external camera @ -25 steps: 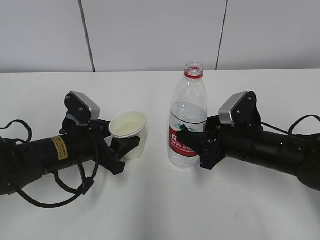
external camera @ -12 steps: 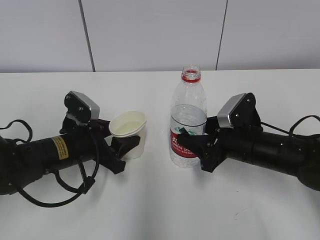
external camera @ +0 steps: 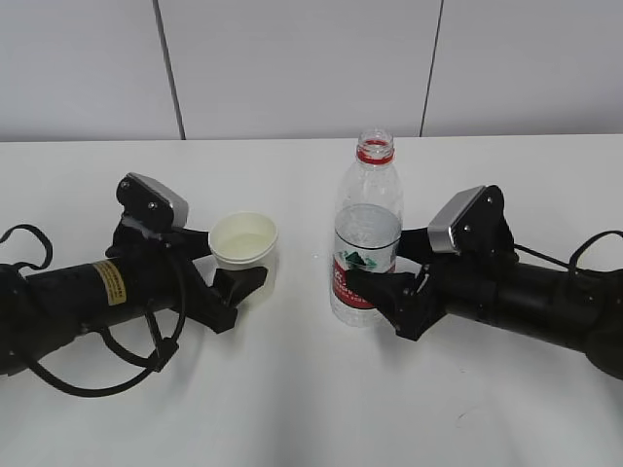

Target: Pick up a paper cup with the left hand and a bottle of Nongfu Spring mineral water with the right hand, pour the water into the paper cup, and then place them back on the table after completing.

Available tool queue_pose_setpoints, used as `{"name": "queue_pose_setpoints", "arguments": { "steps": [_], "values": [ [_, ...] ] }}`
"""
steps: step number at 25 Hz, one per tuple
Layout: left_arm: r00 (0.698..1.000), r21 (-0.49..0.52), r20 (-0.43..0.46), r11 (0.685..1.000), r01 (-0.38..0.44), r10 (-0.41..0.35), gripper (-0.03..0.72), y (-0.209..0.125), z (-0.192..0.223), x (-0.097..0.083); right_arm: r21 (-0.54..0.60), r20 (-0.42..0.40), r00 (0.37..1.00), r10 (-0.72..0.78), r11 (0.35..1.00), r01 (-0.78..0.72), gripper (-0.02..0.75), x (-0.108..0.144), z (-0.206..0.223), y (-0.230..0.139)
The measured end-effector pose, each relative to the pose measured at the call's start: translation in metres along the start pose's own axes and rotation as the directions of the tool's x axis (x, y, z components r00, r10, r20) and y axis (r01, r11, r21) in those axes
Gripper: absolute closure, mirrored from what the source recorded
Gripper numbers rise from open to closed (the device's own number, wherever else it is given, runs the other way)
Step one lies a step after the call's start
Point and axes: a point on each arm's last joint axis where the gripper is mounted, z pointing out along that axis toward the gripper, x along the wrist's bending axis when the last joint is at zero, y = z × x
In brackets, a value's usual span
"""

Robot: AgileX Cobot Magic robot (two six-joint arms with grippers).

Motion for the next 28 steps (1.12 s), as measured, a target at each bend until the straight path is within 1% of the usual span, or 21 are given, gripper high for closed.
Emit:
{"name": "queue_pose_setpoints", "arguments": {
  "steps": [4, 8, 10, 13, 16, 19, 24, 28],
  "values": [
    [1.0, 0.034, -0.013, 0.999, 0.0, 0.001, 0.157, 0.001, -0.012, -0.004, 0.029, 0.02, 0.999, 0.036, 0.999, -0.036, 0.138, 0.005, -0.007, -0.008],
    [1.0, 0.068, -0.019, 0.998, 0.003, -0.002, 0.157, 0.0, -0.021, -0.007, 0.05, 0.075, 0.996, 0.057, 0.997, -0.061, 0.137, 0.009, -0.019, -0.018],
    [0.999, 0.111, -0.034, 0.994, 0.01, -0.006, 0.157, -0.004, -0.026, -0.008, 0.054, 0.121, 0.991, 0.06, 0.996, -0.067, 0.137, 0.011, -0.026, -0.023],
    [0.997, 0.161, -0.077, 0.986, 0.04, -0.028, 0.157, -0.007, -0.03, -0.006, 0.094, 0.245, 0.968, 0.059, 0.992, -0.084, 0.138, 0.011, -0.042, -0.033],
    [0.991, 0.153, -0.12, 0.985, 0.074, -0.055, 0.157, -0.005, -0.033, -0.002, 0.117, 0.429, 0.897, 0.104, 0.979, -0.169, 0.139, 0.004, -0.059, -0.043],
    [0.984, 0.148, -0.16, 0.984, 0.103, -0.079, 0.157, -0.005, -0.035, 0.005, 0.099, 0.555, 0.821, 0.135, 0.969, -0.225, 0.142, -0.003, -0.071, -0.044],
    [0.961, 0.16, -0.248, 0.973, 0.164, -0.121, 0.157, -0.011, -0.044, 0.024, 0.05, 0.654, 0.738, 0.163, 0.965, -0.258, 0.144, -0.011, -0.079, -0.04],
    [0.943, 0.155, -0.308, 0.971, 0.183, -0.129, 0.157, -0.012, -0.054, 0.04, 0.017, 0.729, 0.659, 0.187, 0.957, -0.29, 0.144, -0.018, -0.085, -0.041]
  ]
}}
